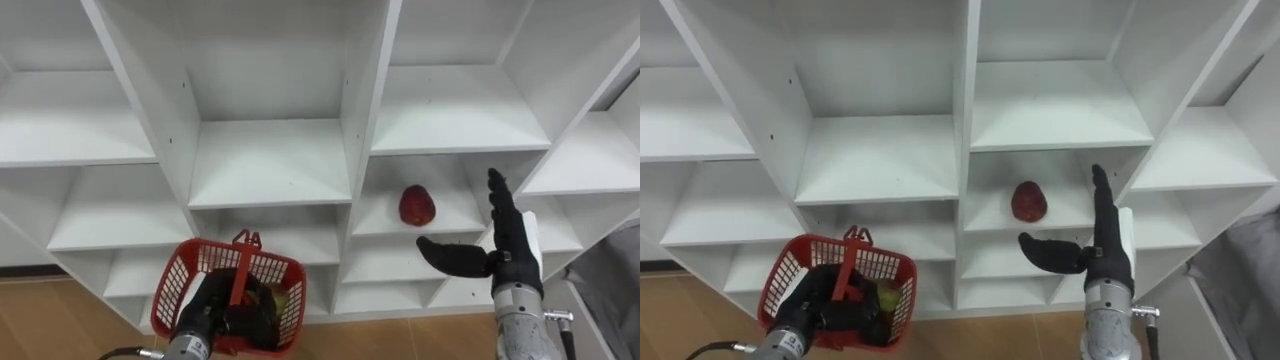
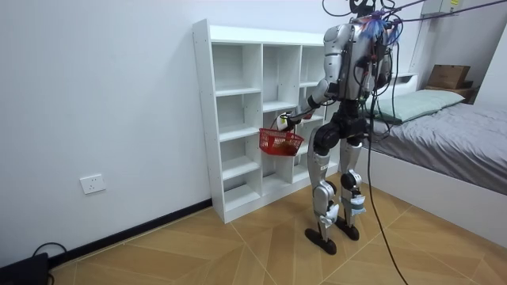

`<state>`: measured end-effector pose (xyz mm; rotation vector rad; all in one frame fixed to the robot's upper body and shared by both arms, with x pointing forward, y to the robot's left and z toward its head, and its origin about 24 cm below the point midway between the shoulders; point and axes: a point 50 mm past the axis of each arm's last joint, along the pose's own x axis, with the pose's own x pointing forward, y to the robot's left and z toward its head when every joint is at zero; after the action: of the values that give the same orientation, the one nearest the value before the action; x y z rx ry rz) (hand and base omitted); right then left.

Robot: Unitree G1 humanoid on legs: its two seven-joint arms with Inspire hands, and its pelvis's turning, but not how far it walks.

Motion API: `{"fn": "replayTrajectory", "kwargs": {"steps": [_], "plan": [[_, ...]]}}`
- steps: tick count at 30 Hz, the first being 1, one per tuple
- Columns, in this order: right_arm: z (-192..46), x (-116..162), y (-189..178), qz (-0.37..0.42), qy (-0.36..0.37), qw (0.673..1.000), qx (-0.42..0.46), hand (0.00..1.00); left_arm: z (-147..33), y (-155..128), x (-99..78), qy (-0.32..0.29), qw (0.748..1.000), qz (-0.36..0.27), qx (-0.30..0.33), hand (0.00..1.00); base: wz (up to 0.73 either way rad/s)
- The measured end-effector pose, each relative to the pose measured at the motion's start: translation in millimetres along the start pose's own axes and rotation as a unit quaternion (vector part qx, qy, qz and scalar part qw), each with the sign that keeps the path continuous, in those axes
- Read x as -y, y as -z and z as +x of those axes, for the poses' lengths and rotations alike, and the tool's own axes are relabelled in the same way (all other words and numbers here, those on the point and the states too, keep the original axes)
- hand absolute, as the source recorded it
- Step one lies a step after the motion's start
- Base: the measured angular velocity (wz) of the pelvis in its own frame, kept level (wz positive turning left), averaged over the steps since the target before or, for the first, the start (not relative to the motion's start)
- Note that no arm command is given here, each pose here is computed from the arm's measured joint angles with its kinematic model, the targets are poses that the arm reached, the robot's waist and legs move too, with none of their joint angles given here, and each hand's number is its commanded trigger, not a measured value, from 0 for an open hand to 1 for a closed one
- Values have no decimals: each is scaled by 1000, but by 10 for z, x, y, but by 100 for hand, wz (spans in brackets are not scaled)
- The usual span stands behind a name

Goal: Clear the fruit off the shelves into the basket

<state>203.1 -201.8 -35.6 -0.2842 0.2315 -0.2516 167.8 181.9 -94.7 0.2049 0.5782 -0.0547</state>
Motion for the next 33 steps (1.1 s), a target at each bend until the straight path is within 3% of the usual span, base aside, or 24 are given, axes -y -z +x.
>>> {"fn": "replayTrajectory", "kwargs": {"steps": [9, 27, 33], "plan": [[90, 67, -79, -12, 2, 1000, 18, 0, -1, -9, -28, 9, 1000, 1, 2, 100, 2], [592, 147, -289, 2, 41, 999, 18, 0, -46, 122, -35, 23, 999, 4, -28, 100, 15], [777, 176, -386, -6, 58, 998, 16, 0, -48, 139, -111, 20, 999, 13, -35, 100, 8]]}}
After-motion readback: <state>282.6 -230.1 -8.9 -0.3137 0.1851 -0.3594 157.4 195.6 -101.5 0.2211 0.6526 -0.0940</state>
